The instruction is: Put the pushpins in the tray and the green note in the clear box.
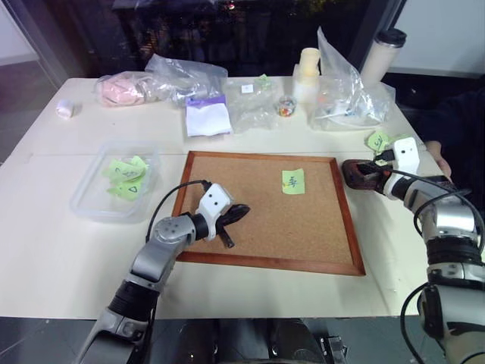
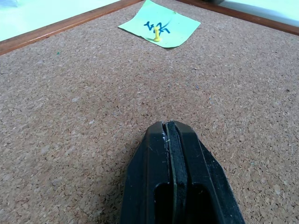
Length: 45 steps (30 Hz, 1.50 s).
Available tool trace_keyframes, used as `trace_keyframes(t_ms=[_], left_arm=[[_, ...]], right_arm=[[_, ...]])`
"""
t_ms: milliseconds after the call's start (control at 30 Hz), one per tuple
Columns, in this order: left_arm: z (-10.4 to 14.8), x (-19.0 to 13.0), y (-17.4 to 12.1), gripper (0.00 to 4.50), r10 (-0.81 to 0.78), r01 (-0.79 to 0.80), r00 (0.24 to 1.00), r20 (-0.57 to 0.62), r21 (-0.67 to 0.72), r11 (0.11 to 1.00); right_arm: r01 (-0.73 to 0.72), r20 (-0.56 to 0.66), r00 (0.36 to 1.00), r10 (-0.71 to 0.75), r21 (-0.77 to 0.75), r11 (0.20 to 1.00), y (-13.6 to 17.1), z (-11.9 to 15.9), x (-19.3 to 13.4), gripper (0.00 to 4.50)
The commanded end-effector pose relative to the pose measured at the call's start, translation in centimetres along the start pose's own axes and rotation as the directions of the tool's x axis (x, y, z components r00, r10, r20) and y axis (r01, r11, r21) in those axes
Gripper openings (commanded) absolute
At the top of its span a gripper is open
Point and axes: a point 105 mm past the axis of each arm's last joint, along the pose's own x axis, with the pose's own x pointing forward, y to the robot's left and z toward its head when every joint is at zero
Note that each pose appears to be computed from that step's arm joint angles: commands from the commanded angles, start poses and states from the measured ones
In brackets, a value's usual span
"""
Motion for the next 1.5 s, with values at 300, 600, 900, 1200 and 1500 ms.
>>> trace_keyframes(t_ms=[300, 600, 900, 1200, 1500], left_arm=[[-2.5, -0.1, -0.7, 0.0, -0.01, 0.005, 0.996, -0.084, -0.054, 0.999], [-2.2, -0.2, -0.5, 0.0, -0.013, 0.009, 0.997, -0.079, -0.056, 0.998], [-2.2, -0.1, -0.6, 0.0, -0.015, 0.011, 0.997, -0.074, -0.056, 0.998], [-2.2, -0.1, -0.8, 0.0, -0.017, 0.013, 0.997, -0.072, -0.058, 0.998], [-2.2, -0.2, -0.8, 0.0, -0.006, 0.001, 0.997, -0.073, -0.06, 0.998]], right_arm=[[0.056, 0.061, 0.997, -0.057, 0.011, 0.998, -1.3, 1.1, -0.7, 3.77], [-0.194, 0.085, 0.975, 0.204, -0.112, 0.975, 4.7, 4.2, -1.1, 4.44], [-0.445, 0.032, 0.886, 0.463, -0.223, 0.867, 13.5, 4.1, -1.6, 4.44], [-0.472, 0.009, 0.873, 0.487, -0.23, 0.851, 15.6, 3.2, -0.4, 4.44], [-0.437, -0.011, 0.896, 0.445, -0.205, 0.876, 14.8, 2.0, 1.5, 1.75]])
